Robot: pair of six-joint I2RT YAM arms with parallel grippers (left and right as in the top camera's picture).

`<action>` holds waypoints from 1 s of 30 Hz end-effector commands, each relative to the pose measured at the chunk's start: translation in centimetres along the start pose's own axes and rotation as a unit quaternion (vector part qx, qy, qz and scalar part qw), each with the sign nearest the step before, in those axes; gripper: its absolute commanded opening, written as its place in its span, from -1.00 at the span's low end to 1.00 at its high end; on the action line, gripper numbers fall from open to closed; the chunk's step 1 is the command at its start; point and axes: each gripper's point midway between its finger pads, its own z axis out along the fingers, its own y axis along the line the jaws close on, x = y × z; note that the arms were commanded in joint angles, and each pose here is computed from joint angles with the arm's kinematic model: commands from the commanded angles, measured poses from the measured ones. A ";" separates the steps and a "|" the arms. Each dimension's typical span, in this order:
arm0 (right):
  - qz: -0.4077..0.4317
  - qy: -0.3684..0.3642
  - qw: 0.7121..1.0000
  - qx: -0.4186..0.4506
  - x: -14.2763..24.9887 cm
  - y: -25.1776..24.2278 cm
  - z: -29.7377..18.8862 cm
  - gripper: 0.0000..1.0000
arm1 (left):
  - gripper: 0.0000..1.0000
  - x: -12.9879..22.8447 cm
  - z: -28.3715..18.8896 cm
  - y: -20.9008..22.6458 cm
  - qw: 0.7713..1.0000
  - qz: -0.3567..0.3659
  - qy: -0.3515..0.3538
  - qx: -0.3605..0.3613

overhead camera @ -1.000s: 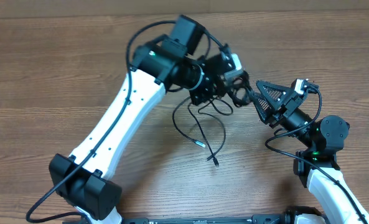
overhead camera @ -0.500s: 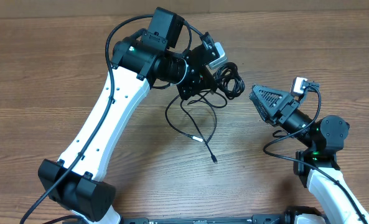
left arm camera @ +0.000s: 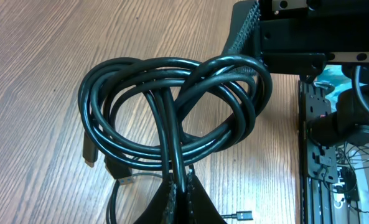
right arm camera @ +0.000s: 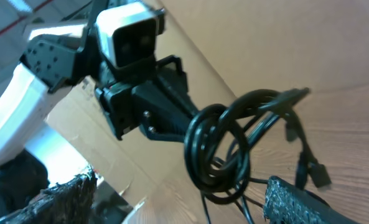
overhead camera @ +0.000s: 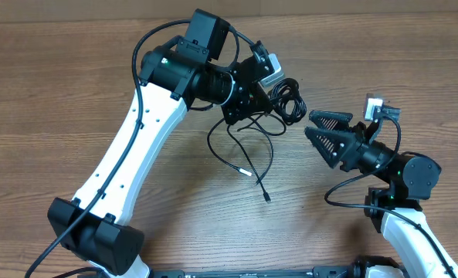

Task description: Untangle cables

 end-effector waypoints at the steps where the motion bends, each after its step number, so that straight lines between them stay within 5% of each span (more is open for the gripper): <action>1: -0.029 0.012 0.999 -0.015 -0.1 0.8 0.2 0.66 | -0.91 -1.6 -0.8 -2.1 0.999 0.039 -0.024 0.017; 10: -0.050 0.012 0.999 -0.014 -0.1 0.7 0.2 0.19 | -0.91 -2.3 0.8 -4.7 0.997 0.064 -0.018 0.043; 14: -0.040 0.018 0.999 -0.004 0.3 0.0 0.2 -0.31 | -0.92 -2.3 0.9 -4.8 0.997 0.065 -0.018 0.044; 17: -0.033 0.020 0.999 -0.001 0.4 -0.1 0.2 -0.89 | -0.91 -2.3 0.9 -4.8 0.997 0.065 -0.018 0.043; 25: -0.121 0.060 0.990 -0.035 1.9 0.8 0.1 -0.92 | -0.91 -1.2 0.9 -2.8 0.998 0.063 0.016 -0.012; 28: -0.174 0.083 0.979 -0.060 2.9 1.4 -0.1 -0.92 | -0.57 -1.2 0.9 -2.7 0.998 0.062 0.016 -0.013; 30: -0.211 0.097 0.969 -0.079 3.5 1.8 -0.3 -0.92 | 0.25 -1.2 0.7 -2.5 0.998 0.060 0.016 -0.015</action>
